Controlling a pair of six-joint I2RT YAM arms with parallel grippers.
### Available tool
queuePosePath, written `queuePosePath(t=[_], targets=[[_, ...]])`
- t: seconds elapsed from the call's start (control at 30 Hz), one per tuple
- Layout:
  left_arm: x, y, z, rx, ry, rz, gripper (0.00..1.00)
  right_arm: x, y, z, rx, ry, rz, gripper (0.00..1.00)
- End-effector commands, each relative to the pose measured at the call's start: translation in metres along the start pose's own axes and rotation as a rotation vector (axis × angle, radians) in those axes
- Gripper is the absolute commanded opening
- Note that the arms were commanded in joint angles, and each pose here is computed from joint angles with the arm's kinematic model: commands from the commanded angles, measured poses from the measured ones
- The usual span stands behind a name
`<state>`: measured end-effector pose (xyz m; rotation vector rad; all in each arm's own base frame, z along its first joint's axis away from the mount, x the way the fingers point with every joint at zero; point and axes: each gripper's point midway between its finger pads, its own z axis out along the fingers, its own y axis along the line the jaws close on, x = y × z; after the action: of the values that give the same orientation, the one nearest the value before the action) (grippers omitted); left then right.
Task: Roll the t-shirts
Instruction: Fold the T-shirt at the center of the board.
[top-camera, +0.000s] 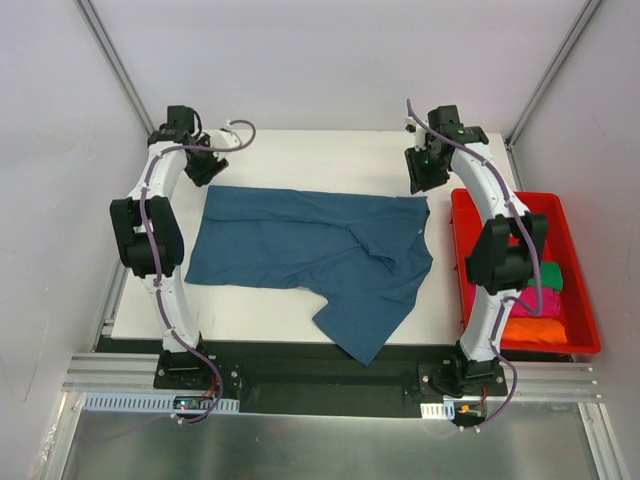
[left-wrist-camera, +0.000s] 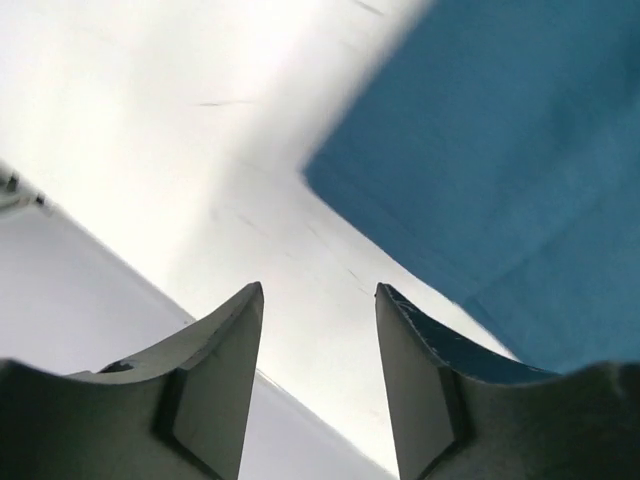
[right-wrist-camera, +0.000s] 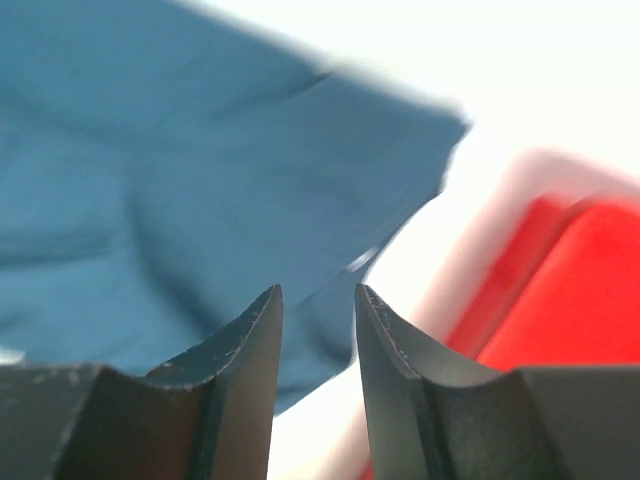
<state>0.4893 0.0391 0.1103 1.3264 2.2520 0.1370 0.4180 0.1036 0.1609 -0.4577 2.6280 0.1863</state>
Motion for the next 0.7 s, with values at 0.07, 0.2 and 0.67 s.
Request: queuePosePath(t=[0.07, 0.2, 0.67], targets=[[-0.013, 0.011, 0.015, 0.011, -0.012, -0.445, 0.5, -0.038, -0.067, 0.048, 0.167, 0.007, -0.093, 0.37], [-0.016, 0.008, 0.027, 0.035, -0.01, -0.536, 0.5, -0.048, -0.09, 0.078, 0.219, 0.026, -0.152, 0.37], [-0.01, -0.006, 0.051, 0.095, 0.032, -0.671, 0.5, -0.01, -0.106, 0.122, 0.215, 0.182, -0.197, 0.37]])
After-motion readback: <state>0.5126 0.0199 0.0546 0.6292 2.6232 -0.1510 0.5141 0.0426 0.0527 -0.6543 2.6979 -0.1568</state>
